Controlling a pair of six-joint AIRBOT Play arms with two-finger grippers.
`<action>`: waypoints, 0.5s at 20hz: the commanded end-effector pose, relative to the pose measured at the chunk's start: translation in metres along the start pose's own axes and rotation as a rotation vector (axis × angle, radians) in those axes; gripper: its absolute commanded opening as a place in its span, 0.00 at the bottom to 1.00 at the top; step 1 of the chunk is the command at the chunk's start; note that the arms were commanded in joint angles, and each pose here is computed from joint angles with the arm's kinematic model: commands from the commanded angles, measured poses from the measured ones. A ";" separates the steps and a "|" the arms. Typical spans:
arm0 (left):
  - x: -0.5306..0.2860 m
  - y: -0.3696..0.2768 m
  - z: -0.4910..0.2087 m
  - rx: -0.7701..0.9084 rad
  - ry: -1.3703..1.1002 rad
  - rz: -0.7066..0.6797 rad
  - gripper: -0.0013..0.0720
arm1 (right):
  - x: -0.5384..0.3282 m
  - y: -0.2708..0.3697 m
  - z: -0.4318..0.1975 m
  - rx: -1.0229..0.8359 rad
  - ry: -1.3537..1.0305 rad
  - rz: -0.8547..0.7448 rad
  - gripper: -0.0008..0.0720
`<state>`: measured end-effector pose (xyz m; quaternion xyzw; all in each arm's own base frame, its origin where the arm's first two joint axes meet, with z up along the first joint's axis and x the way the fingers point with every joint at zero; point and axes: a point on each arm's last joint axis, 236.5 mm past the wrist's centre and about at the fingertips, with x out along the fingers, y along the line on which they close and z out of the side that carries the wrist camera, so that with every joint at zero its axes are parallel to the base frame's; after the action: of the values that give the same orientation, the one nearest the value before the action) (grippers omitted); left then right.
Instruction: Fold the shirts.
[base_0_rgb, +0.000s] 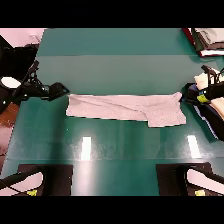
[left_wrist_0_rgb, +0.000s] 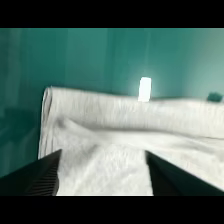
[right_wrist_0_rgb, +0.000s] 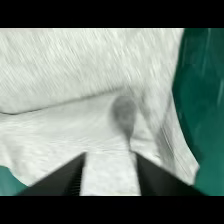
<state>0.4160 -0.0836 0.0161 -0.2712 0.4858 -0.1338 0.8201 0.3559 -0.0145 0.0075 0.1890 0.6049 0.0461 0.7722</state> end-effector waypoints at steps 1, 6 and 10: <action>0.000 -0.008 0.015 -0.031 -0.049 -0.033 0.91 | -0.002 0.030 0.031 -0.015 -0.067 0.129 0.65; -0.004 -0.023 -0.028 -0.016 0.142 -0.088 0.77 | -0.006 0.003 0.006 -0.017 0.045 0.143 0.65; -0.009 -0.029 -0.051 0.020 0.240 -0.120 0.05 | 0.005 -0.049 -0.028 0.113 0.099 0.153 0.86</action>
<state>0.3878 -0.1099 0.0204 -0.2823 0.5348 -0.1897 0.7735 0.3465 -0.0353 -0.0023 0.2487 0.6141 0.0837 0.7443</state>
